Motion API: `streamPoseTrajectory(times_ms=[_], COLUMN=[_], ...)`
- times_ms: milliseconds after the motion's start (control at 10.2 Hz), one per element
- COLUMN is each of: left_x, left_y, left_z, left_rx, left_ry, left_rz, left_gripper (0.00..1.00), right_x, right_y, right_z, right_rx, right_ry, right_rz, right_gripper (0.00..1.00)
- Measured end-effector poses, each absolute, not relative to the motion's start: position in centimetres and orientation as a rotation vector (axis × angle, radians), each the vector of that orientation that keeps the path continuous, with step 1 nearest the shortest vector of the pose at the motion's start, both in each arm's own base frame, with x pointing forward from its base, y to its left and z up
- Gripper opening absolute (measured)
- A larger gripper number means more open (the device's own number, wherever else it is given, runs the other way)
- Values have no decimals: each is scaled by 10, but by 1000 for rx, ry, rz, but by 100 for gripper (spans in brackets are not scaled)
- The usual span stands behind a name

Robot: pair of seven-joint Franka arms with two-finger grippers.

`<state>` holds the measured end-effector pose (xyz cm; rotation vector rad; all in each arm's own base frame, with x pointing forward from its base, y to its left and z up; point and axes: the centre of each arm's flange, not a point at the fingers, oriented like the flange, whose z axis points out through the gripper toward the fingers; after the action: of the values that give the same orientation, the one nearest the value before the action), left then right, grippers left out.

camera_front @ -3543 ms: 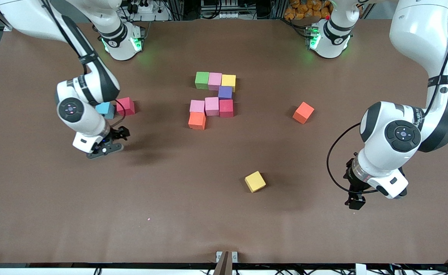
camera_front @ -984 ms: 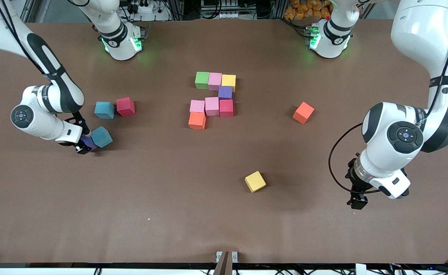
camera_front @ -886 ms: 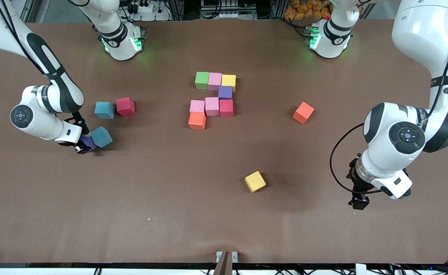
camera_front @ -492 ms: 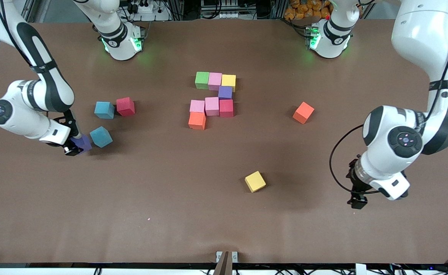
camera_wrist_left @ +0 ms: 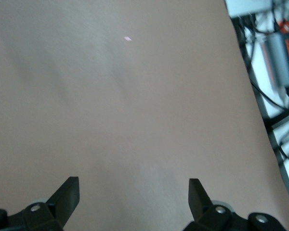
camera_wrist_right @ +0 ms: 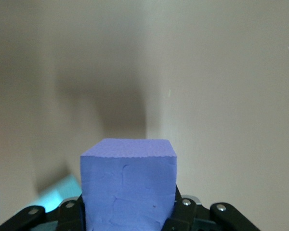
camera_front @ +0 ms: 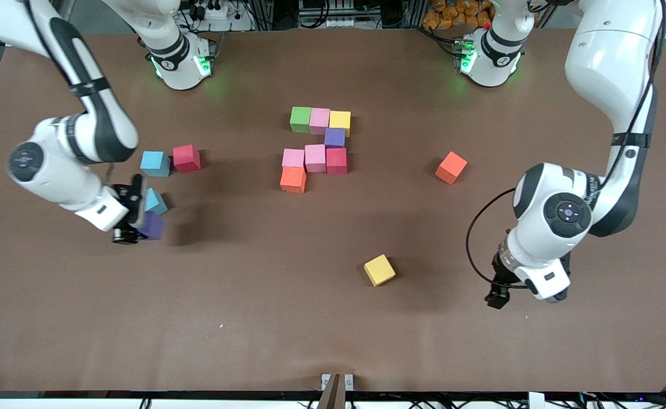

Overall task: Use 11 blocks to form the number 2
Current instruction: 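Carry the purple cube to the shape while the left gripper reaches yellow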

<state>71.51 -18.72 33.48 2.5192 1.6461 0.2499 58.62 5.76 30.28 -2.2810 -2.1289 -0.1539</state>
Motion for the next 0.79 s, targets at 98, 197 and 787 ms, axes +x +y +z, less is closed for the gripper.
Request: streamPoseTrajectory(times_ms=[98,197,787], left_x=[713,712,701], left_y=[-199,-209,-286], left_z=[332,330,291], left_rx=[2541,2571,2516], left_ry=[1581,1495,1288], left_rz=[245,245,261], left_gripper=[100,100,100], right_x=[584,582,549], right_y=[87,107,297], right_z=[304,302,292], right_rx=[-2385,-2465,-2841], right_ry=[-1996,-1879,-997], right_rz=[-154,-148,-103], right_gripper=[58,58,58])
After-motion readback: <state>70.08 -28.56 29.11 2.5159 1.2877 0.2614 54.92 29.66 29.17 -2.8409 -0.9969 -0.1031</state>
